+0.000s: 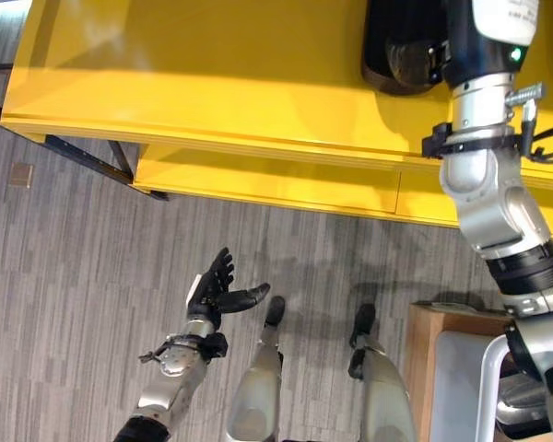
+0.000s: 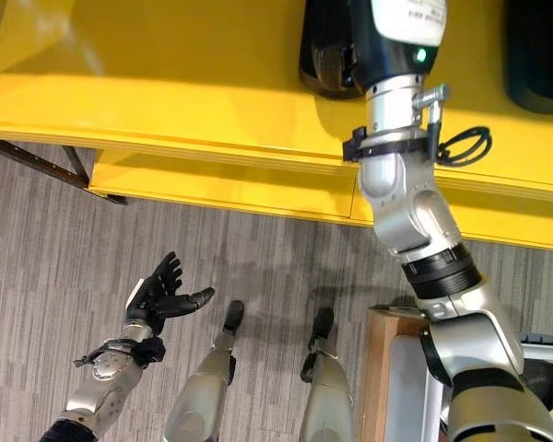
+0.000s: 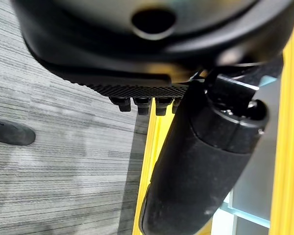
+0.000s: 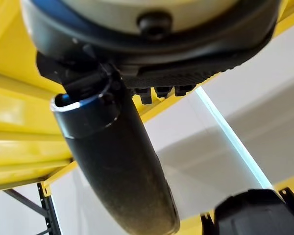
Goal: Move parts from the plastic box to the shelf.
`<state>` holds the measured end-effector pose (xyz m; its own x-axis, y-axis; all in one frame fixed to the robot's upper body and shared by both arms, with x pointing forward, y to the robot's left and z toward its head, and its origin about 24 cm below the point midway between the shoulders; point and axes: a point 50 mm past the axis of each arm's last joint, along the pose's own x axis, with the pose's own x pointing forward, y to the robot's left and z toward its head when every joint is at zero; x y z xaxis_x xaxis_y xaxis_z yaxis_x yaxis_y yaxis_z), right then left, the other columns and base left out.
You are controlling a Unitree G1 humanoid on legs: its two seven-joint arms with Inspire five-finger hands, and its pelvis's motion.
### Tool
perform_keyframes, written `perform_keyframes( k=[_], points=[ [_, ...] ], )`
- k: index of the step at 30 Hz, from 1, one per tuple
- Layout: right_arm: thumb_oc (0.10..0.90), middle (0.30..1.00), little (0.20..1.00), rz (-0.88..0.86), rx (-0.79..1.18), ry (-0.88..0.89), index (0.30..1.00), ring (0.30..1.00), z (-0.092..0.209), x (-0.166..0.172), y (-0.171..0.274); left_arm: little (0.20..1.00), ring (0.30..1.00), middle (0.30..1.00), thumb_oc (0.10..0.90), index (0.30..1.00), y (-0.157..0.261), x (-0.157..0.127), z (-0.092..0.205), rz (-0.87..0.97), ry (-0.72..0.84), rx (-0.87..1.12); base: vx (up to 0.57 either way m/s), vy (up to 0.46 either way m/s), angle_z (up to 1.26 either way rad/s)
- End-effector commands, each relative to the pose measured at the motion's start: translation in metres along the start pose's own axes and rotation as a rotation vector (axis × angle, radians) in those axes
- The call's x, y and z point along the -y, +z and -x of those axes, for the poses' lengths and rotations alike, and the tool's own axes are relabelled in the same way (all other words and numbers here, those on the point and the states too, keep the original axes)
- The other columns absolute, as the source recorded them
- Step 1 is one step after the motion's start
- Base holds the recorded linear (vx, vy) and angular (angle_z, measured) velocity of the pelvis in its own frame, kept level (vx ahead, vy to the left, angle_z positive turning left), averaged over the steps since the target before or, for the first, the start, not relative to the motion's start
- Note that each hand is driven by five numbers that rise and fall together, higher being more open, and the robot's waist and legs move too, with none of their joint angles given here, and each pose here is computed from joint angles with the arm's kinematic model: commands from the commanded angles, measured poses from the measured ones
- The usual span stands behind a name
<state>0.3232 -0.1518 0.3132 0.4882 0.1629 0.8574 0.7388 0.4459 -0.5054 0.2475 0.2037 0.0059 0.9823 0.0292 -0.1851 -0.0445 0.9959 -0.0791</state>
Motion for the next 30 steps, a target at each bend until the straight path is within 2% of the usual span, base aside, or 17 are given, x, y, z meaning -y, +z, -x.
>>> perform_keyframes(
  k=[1, 5, 6, 7, 8, 9, 11, 14, 19, 21, 25, 30],
  points=[
    [0.9, 1.0, 1.0, -0.016, 0.195, -0.155, 1.0, 1.0, -0.008, 0.036, 0.027, 1.0, 1.0, 1.0, 0.9, 1.0, 0.012, -0.01, 0.012, -0.038, 0.016, 0.084, 0.02, 0.012, -0.07],
    [0.9, 1.0, 1.0, -0.083, 0.2, -0.096, 1.0, 1.0, 0.012, 0.03, 0.028, 1.0, 1.0, 1.0, 0.9, 1.0, 0.008, -0.012, 0.014, -0.044, 0.021, 0.069, 0.02, 0.008, -0.07],
    [0.9, 1.0, 1.0, -0.156, 0.171, -0.052, 1.0, 1.0, 0.026, 0.023, 0.027, 1.0, 1.0, 1.0, 0.9, 1.0, 0.006, -0.013, 0.015, -0.039, 0.027, 0.065, 0.05, 0.012, -0.11],
    [0.9, 1.0, 1.0, -0.322, 0.112, -0.004, 1.0, 1.0, 0.048, 0.013, 0.027, 1.0, 1.0, 1.0, 0.9, 1.0, 0.003, -0.012, 0.018, -0.036, 0.027, 0.054, 0.05, 0.012, -0.08],
    [0.9, 1.0, 1.0, -0.325, 0.109, -0.002, 1.0, 1.0, 0.05, 0.014, 0.026, 1.0, 1.0, 1.0, 0.9, 1.0, 0.002, -0.012, 0.018, -0.038, 0.027, 0.05, 0.05, 0.016, -0.06],
    [0.9, 1.0, 1.0, -0.39, 0.068, 0.01, 1.0, 1.0, 0.062, 0.009, 0.025, 1.0, 1.0, 1.0, 0.9, 1.0, -0.002, -0.01, 0.019, -0.027, 0.027, 0.034, 0.03, 0.025, -0.04],
    [0.9, 1.0, 1.0, -0.409, 0.035, 0.063, 1.0, 1.0, 0.079, 0.002, 0.023, 1.0, 1.0, 1.0, 0.9, 1.0, -0.007, -0.008, 0.022, -0.026, 0.016, 0.019, 0.06, 0.048, -0.05],
    [0.9, 1.0, 1.0, -0.555, -0.04, 0.144, 1.0, 1.0, 0.112, -0.003, 0.023, 1.0, 1.0, 1.0, 0.9, 1.0, -0.013, -0.01, 0.029, -0.02, 0.026, 0.005, 0.11, 0.091, -0.01],
    [0.9, 1.0, 1.0, -0.677, -0.134, 0.203, 1.0, 1.0, 0.134, -0.01, 0.021, 1.0, 1.0, 1.0, 0.9, 1.0, -0.016, -0.021, 0.036, -0.019, 0.075, 0.002, 0.08, 0.126, -0.13],
    [0.9, 1.0, 1.0, -0.644, -0.13, 0.259, 1.0, 1.0, 0.141, -0.013, 0.022, 1.0, 1.0, 1.0, 0.9, 1.0, -0.018, -0.024, 0.039, -0.02, 0.09, -0.002, 0.08, 0.156, -0.14],
    [0.9, 1.0, 1.0, -0.704, -0.178, 0.329, 1.0, 1.0, 0.154, -0.016, 0.022, 1.0, 1.0, 1.0, 0.9, 1.0, -0.022, -0.028, 0.042, -0.025, 0.114, -0.014, 0.06, 0.156, -0.09],
    [0.9, 1.0, 1.0, -0.727, -0.216, 0.331, 1.0, 1.0, 0.159, -0.016, 0.02, 1.0, 1.0, 1.0, 0.9, 1.0, -0.021, -0.028, 0.043, -0.051, 0.104, -0.011, 0.01, 0.159, 0.02]
  ],
)
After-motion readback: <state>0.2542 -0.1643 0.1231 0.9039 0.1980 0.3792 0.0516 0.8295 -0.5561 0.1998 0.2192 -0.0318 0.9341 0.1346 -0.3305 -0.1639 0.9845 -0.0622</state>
